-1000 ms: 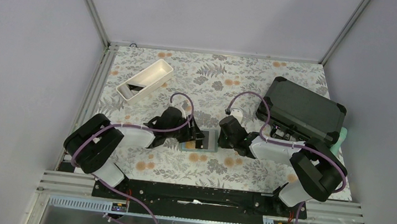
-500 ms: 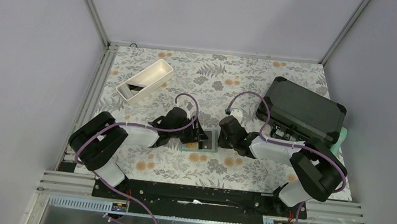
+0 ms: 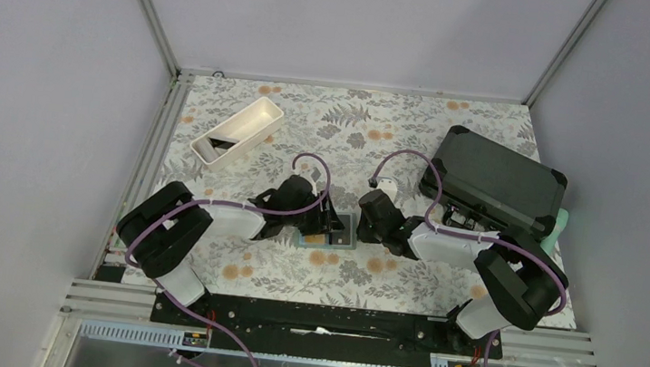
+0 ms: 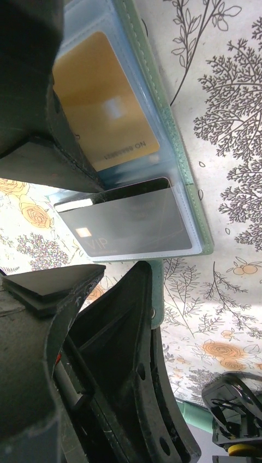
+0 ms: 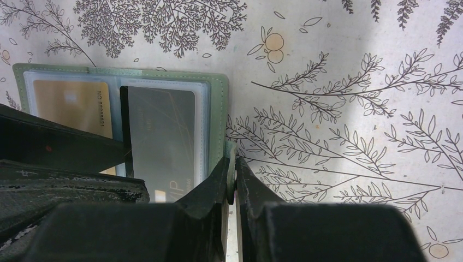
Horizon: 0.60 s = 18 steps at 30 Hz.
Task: Put the credit cards into the card holder
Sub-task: Insert the credit card into the card holder.
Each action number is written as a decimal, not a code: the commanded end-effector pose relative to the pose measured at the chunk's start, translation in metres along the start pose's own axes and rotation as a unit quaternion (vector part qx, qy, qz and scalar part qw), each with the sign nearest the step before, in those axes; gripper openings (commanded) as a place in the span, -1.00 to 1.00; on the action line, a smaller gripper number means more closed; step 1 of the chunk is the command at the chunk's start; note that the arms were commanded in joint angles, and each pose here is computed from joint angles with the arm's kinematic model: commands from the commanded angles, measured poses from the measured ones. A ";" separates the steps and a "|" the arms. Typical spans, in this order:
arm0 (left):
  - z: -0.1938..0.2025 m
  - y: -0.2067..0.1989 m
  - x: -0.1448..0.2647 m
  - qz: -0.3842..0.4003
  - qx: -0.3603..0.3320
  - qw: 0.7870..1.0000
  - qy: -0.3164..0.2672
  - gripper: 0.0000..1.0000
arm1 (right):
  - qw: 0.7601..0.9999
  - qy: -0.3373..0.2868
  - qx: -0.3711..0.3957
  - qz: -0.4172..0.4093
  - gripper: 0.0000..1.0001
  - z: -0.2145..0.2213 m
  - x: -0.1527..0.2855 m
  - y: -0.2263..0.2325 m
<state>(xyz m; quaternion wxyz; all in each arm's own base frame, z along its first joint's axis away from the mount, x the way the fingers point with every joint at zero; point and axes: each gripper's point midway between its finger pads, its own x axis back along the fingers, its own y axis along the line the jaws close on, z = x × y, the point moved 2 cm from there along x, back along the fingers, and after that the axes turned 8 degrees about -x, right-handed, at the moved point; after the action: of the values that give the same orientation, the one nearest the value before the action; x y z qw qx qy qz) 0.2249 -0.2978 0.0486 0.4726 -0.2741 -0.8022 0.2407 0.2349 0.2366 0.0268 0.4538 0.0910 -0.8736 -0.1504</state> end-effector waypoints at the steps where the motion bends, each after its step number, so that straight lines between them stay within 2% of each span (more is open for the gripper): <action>1: 0.003 0.000 -0.005 -0.013 -0.005 1.000 0.007 0.06 | 1.000 0.017 0.009 0.012 -1.00 0.008 -0.002 -0.003; 14: -0.001 -0.010 -0.005 -0.005 -0.009 1.000 0.001 0.06 | 1.000 0.017 0.009 0.012 -1.00 0.008 -0.001 -0.003; 18: -0.002 -0.008 -0.001 -0.012 -0.012 1.000 -0.003 0.12 | 1.000 0.014 0.009 0.010 -1.00 0.007 0.001 -0.003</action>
<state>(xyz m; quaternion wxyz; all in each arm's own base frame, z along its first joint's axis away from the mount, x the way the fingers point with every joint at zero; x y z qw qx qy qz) 0.2251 -0.3016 0.0487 0.4765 -0.2692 -0.8037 0.2334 0.2349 0.2366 0.0268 0.4537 0.0909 -0.8737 -0.1504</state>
